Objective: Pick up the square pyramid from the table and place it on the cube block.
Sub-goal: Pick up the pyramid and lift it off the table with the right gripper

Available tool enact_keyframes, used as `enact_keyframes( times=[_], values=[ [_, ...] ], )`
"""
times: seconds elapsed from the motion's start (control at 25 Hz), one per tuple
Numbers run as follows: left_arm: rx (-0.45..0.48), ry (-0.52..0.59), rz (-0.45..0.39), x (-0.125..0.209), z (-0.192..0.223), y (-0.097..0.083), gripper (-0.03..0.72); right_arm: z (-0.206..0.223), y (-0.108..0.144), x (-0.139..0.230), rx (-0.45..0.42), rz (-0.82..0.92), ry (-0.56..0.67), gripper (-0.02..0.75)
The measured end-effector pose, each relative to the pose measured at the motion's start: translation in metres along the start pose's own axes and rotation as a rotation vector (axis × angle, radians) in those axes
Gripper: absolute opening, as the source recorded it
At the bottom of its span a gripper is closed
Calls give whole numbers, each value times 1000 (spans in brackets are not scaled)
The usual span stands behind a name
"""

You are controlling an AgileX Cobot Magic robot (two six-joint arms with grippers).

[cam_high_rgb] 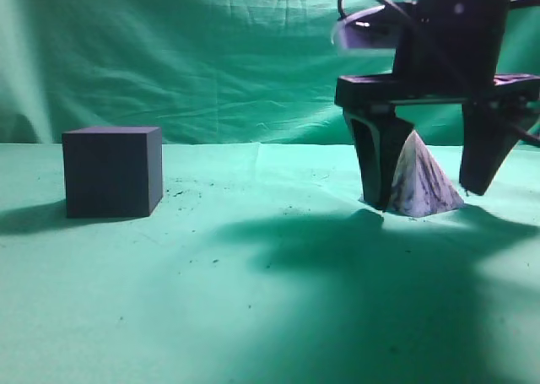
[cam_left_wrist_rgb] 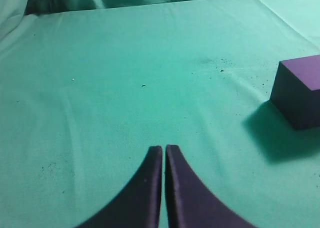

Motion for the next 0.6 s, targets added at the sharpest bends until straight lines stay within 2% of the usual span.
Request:
enact_keyframes(
  times=[0.08,0.12,0.2,0.24,0.32,0.4,0.44,0.48,0.52,0.6],
  values=[
    [0,0,0,0,0,0,0,6,0,-1,-4,7,0,647],
    [0,0,0,0,0,0,0,9,1,-1,-8,12,5,596],
    [0,0,0,0,0,0,0,10,3,-2,-17,22,7,591],
    [0,0,0,0,0,0,0,10,4,-2,-22,28,10,537],
    [0,0,0,0,0,0,0,11,3,-3,-22,32,10,538],
    [0,0,0,0,0,0,0,11,3,-4,-22,32,11,439],
    [0,0,0,0,0,0,0,11,3,-3,-21,32,16,414],
    [0,0,0,0,0,0,0,10,3,-4,-19,30,18,425],
    [0,0,0,0,0,0,0,10,2,-3,-14,27,25,357],
    [0,0,0,0,0,0,0,9,2,-2,-11,31,26,362]
  ],
)
Point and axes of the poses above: a point on each arm's last joint axis where the gripper is mounted, z pointing out along that axis toward the gripper, y along the wrist's bending axis when the last joint is at zero, x = y × z, the point moved 7 cm from there along z, pointing out along that axis toward the gripper, and after that the axes turned 7 degrees about z, right-handed, at the moved point
